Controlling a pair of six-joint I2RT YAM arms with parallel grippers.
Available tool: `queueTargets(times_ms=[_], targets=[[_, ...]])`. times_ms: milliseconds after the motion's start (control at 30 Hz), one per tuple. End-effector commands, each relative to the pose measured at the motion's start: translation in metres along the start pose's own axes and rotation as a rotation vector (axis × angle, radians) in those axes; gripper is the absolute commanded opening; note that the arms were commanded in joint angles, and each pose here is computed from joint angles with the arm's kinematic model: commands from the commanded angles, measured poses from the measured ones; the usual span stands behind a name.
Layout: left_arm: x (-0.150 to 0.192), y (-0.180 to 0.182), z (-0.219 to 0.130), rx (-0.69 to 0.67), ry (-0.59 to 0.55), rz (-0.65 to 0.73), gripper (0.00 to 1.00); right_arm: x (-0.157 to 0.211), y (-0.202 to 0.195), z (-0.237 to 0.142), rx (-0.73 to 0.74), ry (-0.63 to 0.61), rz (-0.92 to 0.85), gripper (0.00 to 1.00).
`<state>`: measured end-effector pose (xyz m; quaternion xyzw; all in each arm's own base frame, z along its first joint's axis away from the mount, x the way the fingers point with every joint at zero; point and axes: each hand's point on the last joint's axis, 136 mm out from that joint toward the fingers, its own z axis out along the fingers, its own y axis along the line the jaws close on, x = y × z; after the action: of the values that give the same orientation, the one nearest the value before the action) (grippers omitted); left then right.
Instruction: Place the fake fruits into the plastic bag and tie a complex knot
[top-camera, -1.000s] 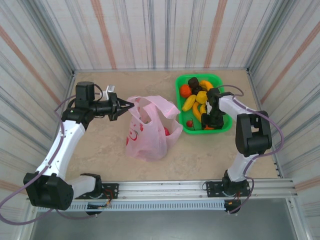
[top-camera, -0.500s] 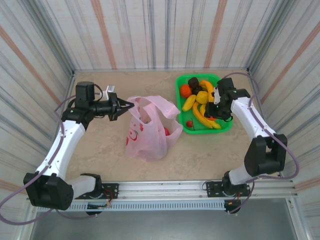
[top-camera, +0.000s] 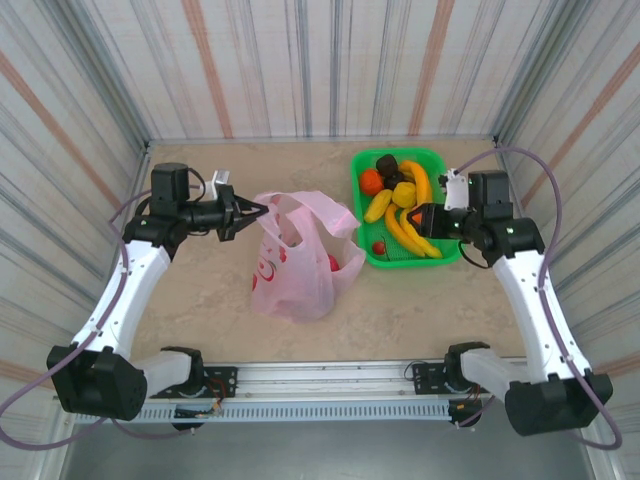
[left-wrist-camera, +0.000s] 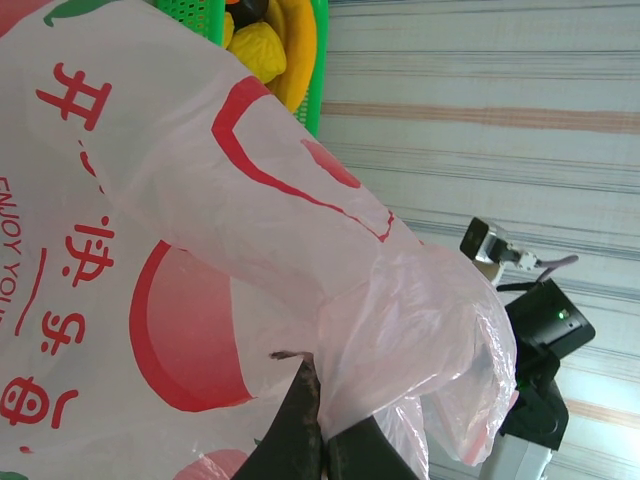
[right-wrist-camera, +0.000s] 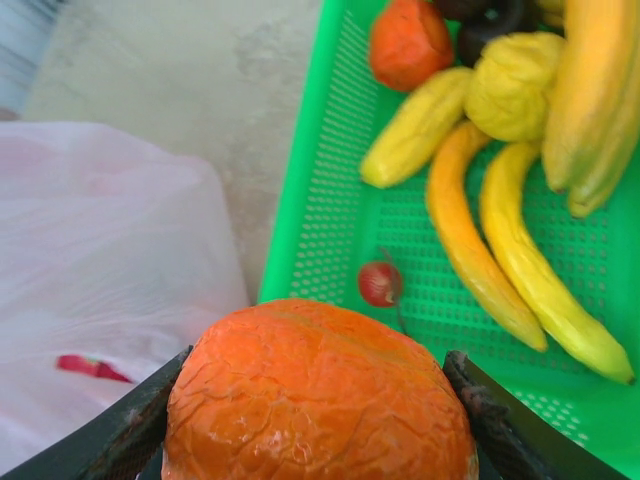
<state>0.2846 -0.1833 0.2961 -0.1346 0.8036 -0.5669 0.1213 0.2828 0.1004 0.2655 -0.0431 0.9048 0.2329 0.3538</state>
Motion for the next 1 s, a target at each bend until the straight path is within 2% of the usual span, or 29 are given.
queueTargets(times_ms=[0,200,467,967], targets=[[-0.001,-0.007,-0.002,0.027,0.002,0.045,0.00,0.002,0.018,-0.008,-0.102,-0.025,-0.024,0.55],[0.000,-0.005,-0.002,0.025,0.002,0.042,0.00,0.017,0.054,-0.028,-0.277,-0.067,-0.060,0.53],[0.000,-0.007,-0.003,0.027,0.001,0.043,0.00,0.041,0.078,-0.027,-0.353,-0.051,-0.117,0.53],[0.001,-0.007,-0.003,0.031,0.002,0.049,0.00,0.061,0.132,0.004,-0.533,-0.087,-0.191,0.53]])
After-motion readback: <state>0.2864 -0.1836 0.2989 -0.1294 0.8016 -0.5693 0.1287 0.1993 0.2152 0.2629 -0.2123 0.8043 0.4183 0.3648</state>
